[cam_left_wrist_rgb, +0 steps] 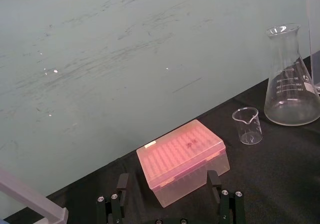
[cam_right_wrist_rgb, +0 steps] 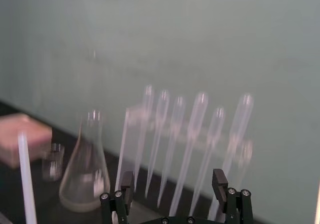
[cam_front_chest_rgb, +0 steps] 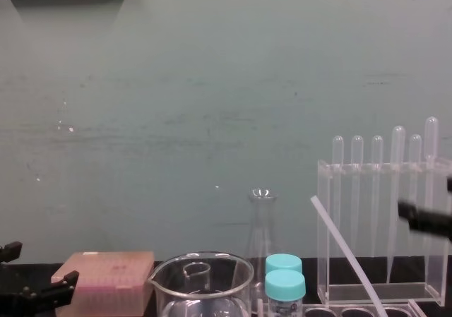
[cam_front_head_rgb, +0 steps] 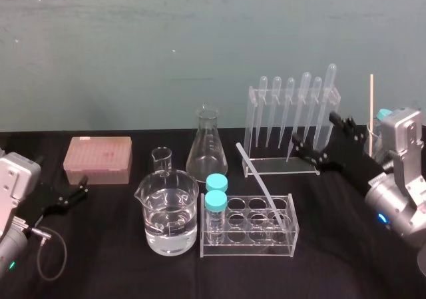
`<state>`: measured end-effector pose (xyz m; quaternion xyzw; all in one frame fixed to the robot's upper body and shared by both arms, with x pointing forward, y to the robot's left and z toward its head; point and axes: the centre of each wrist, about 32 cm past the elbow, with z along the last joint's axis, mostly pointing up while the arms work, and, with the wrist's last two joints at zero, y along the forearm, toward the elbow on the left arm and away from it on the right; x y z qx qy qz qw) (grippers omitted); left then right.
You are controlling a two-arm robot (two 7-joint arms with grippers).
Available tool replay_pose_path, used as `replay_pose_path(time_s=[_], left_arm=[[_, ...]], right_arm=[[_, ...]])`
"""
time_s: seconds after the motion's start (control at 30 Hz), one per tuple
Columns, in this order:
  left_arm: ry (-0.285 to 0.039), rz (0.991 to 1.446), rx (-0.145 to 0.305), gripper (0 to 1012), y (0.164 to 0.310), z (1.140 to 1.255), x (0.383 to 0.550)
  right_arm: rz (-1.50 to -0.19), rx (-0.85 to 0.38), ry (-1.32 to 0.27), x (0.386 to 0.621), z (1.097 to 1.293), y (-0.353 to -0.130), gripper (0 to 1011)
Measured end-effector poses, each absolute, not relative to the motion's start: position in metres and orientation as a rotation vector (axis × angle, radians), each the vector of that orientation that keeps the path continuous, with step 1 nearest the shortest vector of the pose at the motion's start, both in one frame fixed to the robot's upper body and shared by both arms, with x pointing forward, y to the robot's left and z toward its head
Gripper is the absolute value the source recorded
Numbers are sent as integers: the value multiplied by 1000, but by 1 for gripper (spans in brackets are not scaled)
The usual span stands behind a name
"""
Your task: Pick up the stirring rod with one hand, then place it down.
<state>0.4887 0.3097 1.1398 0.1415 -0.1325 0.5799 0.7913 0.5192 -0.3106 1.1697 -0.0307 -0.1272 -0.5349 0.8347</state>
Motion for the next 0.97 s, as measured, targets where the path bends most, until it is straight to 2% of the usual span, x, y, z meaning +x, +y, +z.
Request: replay_pose_path(time_s=[0.13,0.27,0.97], left_arm=[[-285,1248,304,1000,310,1140,489],[-285,1248,304,1000,310,1140,489],[-285,1248,304,1000,310,1140,489]], right_arm=[[-1138,-162,-220,512,1164,-315,1003],[-1136,-203,-190,511,1162,-315,1003],[-1132,-221,-175,512,1161,-315,1003]])
